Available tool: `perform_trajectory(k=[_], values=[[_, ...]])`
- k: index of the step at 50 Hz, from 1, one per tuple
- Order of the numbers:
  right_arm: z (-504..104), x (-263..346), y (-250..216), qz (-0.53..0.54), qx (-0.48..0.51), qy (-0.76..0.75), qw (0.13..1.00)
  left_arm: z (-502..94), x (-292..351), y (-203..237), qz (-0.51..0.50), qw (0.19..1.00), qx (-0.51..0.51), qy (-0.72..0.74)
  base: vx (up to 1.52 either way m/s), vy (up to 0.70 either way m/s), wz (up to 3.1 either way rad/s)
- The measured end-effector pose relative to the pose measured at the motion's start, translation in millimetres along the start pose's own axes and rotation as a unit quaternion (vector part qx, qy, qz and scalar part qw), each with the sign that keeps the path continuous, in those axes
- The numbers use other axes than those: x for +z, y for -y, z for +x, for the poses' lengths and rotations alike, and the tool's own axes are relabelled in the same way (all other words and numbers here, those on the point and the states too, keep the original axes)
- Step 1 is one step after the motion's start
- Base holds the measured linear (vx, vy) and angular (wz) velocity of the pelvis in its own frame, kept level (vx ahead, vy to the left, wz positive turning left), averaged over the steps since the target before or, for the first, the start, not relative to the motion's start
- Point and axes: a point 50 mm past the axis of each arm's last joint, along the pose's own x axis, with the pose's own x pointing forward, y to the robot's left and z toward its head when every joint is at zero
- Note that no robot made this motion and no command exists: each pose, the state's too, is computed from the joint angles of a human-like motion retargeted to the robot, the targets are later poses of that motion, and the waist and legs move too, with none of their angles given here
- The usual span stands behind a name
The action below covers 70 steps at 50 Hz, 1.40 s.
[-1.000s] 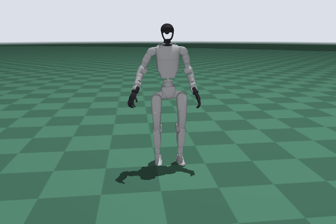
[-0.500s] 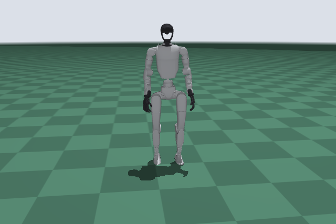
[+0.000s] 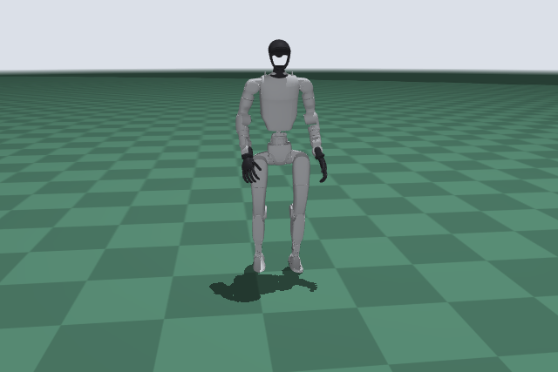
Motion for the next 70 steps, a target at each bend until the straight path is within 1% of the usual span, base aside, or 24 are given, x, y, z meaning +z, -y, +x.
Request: perform_trajectory(k=[4,8,10,12,15,19,23,27,30,33,37,41,43,45,47,50,53,57,60,62,65,70], values=[[-1.5,59.9,48.9,-0.132,-0.070,0.174,0.973,-4.6,-9.8,-5.5,-0.016,1.000,0.020,-0.001,0.03,0.04,0.06],[-34.8,149.1,97.6,-0.255,-0.136,0.386,0.876,-10.3,-24.4,-9.4,-0.018,0.999,0.027,-0.014,0.06,0.07,0.17],[-65.7,193.5,115.0,-0.292,-0.160,0.483,0.810,-12.7,-31.4,-10.6,-0.016,0.999,0.026,-0.024,0.08,0.07,0.22],[-100.5,230.3,126.5,-0.307,-0.176,0.566,0.744,-14.2,-36.6,-12.0,-0.014,0.999,0.026,-0.033,0.09,0.06,0.19],[-149.1,266.1,134.2,-0.307,-0.188,0.660,0.660,-15.0,-40.7,-14.3,-0.015,0.999,0.030,-0.043,0.10,0.07,0.22],[-185.2,281.8,134.9,-0.282,-0.187,0.724,0.602,-14.2,-39.6,-17.1,-0.034,0.998,0.043,-0.044,0.10,0.06,0.18],[-193.2,277.8,132.8,-0.262,-0.180,0.738,0.595,-14.0,-36.7,-17.7,-0.065,0.996,0.054,-0.038,0.09,0.05,0.10],[-198.8,271.7,131.8,-0.272,-0.192,0.742,0.581,-15.9,-35.9,-16.2,-0.090,0.994,0.058,-0.029,0.08,0.04,-0.01],[-213.7,274.9,132.7,-0.299,-0.218,0.760,0.535,-17.5,-36.2,-14.7,-0.095,0.994,0.057,-0.023,0.06,0.03,-0.04],[-234.6,285.8,134.7,-0.338,-0.248,0.780,0.464,-17.4,-35.9,-13.4,-0.082,0.995,0.049,-0.022,0.02,0.01,0.00],[-258.6,314.9,143.8,-0.392,-0.321,0.775,0.379,-13.2,-36.2,-15.3,-0.088,0.993,0.045,-0.063,0.03,0.03,0.41],[-263.1,339.2,143.9,-0.479,-0.332,0.751,0.312,-7.8,-21.5,-12.6,-0.032,0.999,0.027,-0.026,0.02,0.02,0.65],[-256.9,353.0,145.3,-0.520,-0.337,0.726,0.298,-5.6,-15.5,-14.3,-0.007,1.000,0.026,-0.010,0.01,-0.01,0.56],[-251.6,373.8,155.7,-0.546,-0.389,0.678,0.302,-2.1,-16.9,-13.1,0.040,0.998,0.002,-0.048,0.02,-0.02,0.51],[-240.0,385.2,161.0,-0.587,-0.409,0.636,0.289,1.3,-10.9,-17.1,0.064,0.997,0.009,-0.041,0.07,-0.05,0.36],[-219.8,400.0,171.6,-0.637,-0.427,0.580,0.276,5.6,-0.6,-27.2,0.082,0.996,0.025,-0.024,0.10,-0.06,0.37],[-195.3,409.6,185.9,-0.686,-0.435,0.516,0.271,8.9,9.8,-36.4,0.074,0.996,0.038,-0.009,0.14,-0.07,0.43],[-174.0,413.3,219.9,-0.726,-0.458,0.428,0.283,10.8,21.2,-68.1,0.061,0.994,0.088,0.011,0.22,-0.11,0.66],[-154.4,401.5,249.0,-0.750,-0.459,0.363,0.308,7.6,18.4,-87.9,0.071,0.990,0.119,0.015,0.31,-0.22,0.59],[-143.5,392.4,275.3,-0.762,-0.467,0.303,0.332,5.9,24.2,-109.8,0.081,0.986,0.146,0.023,0.31,-0.32,0.20],[-128.7,367.0,311.7,-0.769,-0.467,0.227,0.371,1.6,18.3,-127.5,0.093,0.981,0.169,0.011,0.35,-0.29,0.04],[-121.0,318.3,365.1,-0.770,-0.470,0.108,0.417,-6.3,-8.5,-135.1,0.083,0.978,0.189,-0.039,0.41,-0.23,0.03]])
